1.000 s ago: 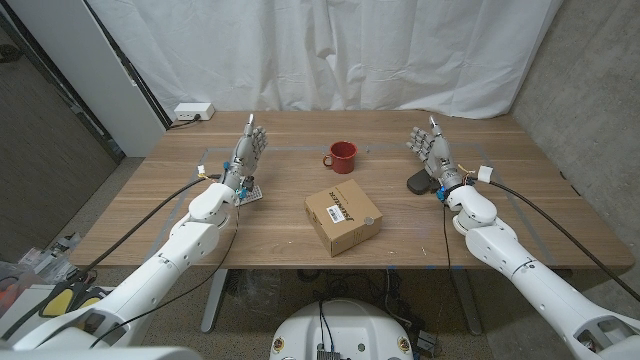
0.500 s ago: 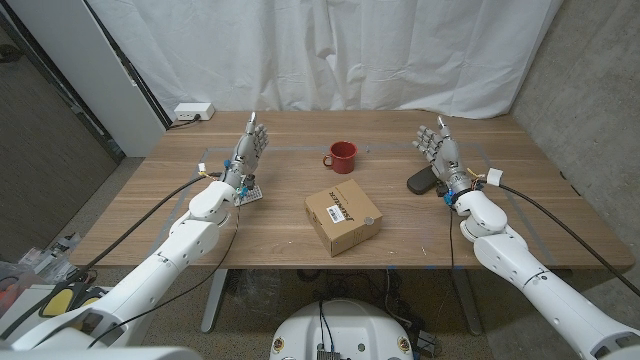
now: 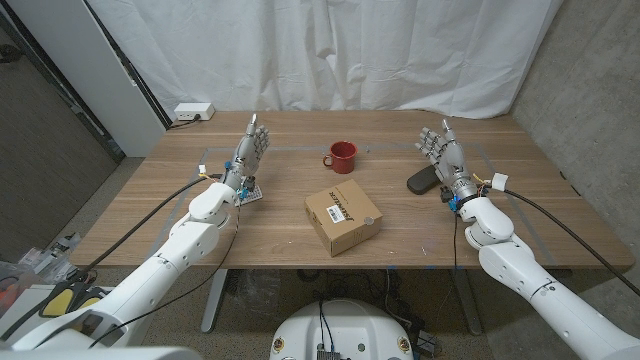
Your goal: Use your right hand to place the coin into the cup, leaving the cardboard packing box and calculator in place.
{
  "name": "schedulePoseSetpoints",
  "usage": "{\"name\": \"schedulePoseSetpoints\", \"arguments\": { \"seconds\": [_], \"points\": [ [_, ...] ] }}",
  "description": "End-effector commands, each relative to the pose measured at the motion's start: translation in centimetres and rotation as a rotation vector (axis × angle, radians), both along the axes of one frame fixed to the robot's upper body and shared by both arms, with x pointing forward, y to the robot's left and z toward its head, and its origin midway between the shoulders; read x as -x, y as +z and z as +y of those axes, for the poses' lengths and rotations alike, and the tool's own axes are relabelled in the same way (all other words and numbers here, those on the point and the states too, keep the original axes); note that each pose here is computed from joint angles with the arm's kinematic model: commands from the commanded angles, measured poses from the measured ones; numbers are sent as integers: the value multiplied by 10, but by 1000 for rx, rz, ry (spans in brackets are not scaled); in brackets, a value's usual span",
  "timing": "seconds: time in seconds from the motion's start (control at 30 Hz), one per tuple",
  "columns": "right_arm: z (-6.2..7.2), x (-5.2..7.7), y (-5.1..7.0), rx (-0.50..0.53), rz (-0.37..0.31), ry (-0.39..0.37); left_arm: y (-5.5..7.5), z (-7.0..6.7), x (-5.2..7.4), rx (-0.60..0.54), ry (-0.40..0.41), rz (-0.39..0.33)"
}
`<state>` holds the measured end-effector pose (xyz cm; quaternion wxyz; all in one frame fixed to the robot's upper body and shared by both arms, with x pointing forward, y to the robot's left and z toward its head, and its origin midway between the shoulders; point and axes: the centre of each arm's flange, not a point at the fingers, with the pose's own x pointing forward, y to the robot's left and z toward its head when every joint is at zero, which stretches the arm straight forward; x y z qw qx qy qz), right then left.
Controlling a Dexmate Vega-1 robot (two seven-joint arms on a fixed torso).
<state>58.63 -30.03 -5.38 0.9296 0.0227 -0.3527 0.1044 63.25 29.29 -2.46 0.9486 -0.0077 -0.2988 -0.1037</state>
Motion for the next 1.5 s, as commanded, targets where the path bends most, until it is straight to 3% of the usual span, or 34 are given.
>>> {"name": "schedulePoseSetpoints", "arguments": {
  "seconds": [0.03, 0.57, 0.87, 1.5],
  "points": [
    [1, 15, -7, -9, -41, 15, 2, -2, 5, -17, 2, 7],
    [2, 36, -6, 4, -84, 36, -6, -2, 12, -1, 8, 12],
    [-1, 54, -8, -1, -118, 25, -4, 3, 19, -13, 20, 7],
    [-2, 68, -15, -7, -152, 15, 9, 10, 21, -29, 35, -11]
  ]
}}
